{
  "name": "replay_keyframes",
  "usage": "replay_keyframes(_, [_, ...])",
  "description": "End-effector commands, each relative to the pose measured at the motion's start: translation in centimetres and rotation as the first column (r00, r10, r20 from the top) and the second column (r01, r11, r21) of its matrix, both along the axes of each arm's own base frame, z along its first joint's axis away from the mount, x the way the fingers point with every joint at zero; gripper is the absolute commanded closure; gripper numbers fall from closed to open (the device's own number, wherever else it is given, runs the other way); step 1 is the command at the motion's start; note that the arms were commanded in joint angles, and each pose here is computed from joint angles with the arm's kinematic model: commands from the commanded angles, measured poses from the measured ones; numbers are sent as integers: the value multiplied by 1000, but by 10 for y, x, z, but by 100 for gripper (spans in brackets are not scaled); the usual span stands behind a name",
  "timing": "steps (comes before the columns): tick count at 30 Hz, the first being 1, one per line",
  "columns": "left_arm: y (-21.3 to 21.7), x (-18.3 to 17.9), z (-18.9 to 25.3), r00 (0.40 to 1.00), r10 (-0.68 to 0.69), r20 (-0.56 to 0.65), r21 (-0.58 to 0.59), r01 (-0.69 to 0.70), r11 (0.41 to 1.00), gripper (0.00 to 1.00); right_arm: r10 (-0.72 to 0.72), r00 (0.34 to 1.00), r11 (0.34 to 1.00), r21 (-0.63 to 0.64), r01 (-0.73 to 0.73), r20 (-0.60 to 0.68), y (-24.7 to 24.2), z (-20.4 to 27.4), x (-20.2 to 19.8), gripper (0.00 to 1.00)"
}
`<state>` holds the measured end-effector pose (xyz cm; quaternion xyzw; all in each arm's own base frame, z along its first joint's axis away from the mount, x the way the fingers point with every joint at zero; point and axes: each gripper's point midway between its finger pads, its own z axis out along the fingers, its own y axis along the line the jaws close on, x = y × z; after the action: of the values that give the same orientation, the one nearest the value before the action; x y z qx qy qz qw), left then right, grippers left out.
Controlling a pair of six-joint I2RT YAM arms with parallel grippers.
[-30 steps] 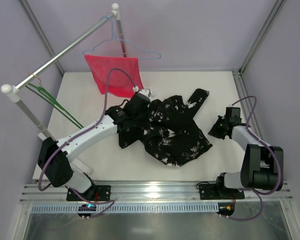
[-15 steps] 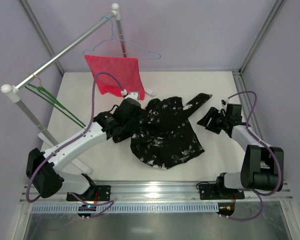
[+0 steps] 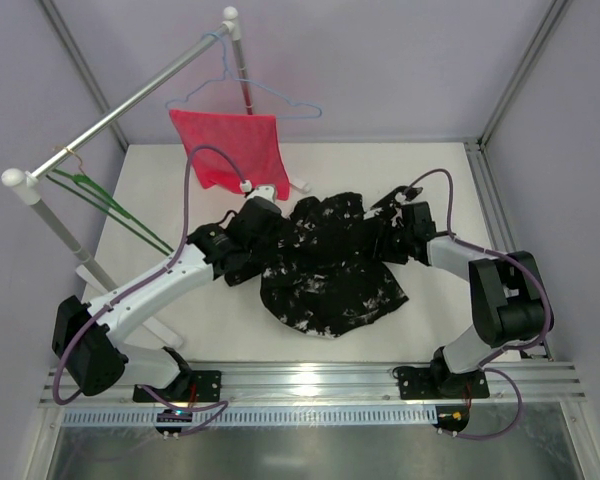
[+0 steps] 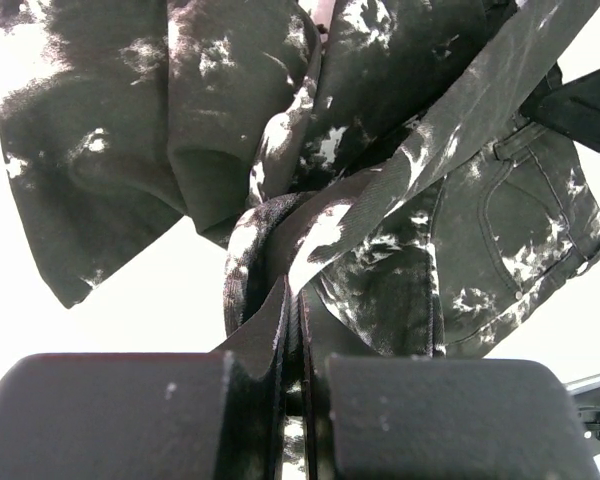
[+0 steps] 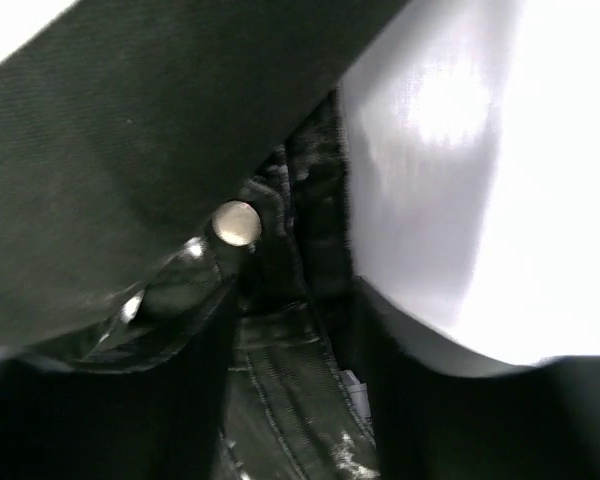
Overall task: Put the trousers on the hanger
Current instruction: Fold the trousers
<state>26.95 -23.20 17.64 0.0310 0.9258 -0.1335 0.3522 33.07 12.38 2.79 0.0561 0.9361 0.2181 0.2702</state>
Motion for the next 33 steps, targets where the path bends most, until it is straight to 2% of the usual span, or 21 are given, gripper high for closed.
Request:
replay_keyframes(1, [6, 5, 0, 999, 40, 9, 9, -40, 999, 100, -79, 997, 986, -145, 76, -20, -18, -12, 4, 52])
replay_keyframes(2, [7, 6, 0, 999, 44, 12, 9, -44, 999, 100, -91, 996, 984, -157, 86, -24, -20, -11, 5, 68])
replay_keyframes(5, [8, 7, 1, 999, 53, 11, 10, -53, 999, 100, -142, 989, 969, -208, 132, -35, -30, -13, 6, 96])
replay_keyframes(7, [11, 8, 3, 998, 61, 16, 13, -61, 998, 100, -196, 980, 948, -260, 183, -23, -45, -12, 6, 96])
replay_keyframes(11, [35, 15, 11, 990, 136, 22, 85, -138, 987, 100, -409, 913, 841, -390, 375, -3, -105, 11, -6, 96])
replay_keyframes(13, [63, 16, 13, 975, 217, 39, 155, -220, 963, 100, -481, 875, 799, -388, 459, 44, -131, 33, -12, 96])
replay_keyframes(16, [81, 11, 6, 961, 272, 41, 189, -275, 943, 100, -589, 802, 714, -402, 574, 99, -176, 56, -29, 96])
replay_keyframes(17, [82, 7, 8, 961, 274, 42, 168, -277, 946, 100, -607, 788, 696, -407, 591, 106, -185, 61, -34, 96])
replay_keyframes(19, [73, -8, -14, 971, 238, -34, 127, -232, 964, 100, -607, 784, 687, -409, 600, 129, -189, 69, -37, 96])
replay_keyframes(21, [55, -13, -20, 981, 183, -61, 23, -181, 983, 100, -601, 789, 696, -402, 594, 126, -187, 70, -38, 96])
replay_keyframes(22, [45, -29, -38, 984, 117, -131, -20, -121, 992, 100, -594, 796, 705, -399, 586, 117, -185, 68, -38, 96])
replay_keyframes(23, [31, -28, -34, 990, 76, -116, -100, -87, 991, 100, -591, 798, 710, -396, 583, 115, -184, 66, -39, 96])
replay_keyframes(25, [17, -44, -46, 985, -8, -170, -170, -21, 985, 98, -595, 797, 704, -409, 580, 106, -185, 61, -43, 96])
replay_keyframes(27, [5, -45, -39, 987, -57, -149, -240, 19, 971, 78, -604, 791, 692, -427, 583, 100, -188, 59, -47, 96])
replay_keyframes(29, [1, -44, -35, 987, -79, -139, -252, 42, 967, 55, -618, 780, 673, -444, 591, 100, -194, 61, -51, 96])
replay_keyframes(31, [5, -39, -35, 989, -73, -129, -207, 45, 977, 44, -622, 775, 666, -447, 597, 110, -196, 67, -49, 96])
replay_keyframes(32, [1, -31, -21, 992, -79, -99, -210, 57, 976, 36, -625, 774, 666, -446, 598, 105, -195, 68, -51, 96])
replay_keyframes(33, [-1, -27, -22, 990, -103, -93, -182, 85, 980, 34, -622, 774, 671, -432, 603, 114, -193, 73, -50, 96])
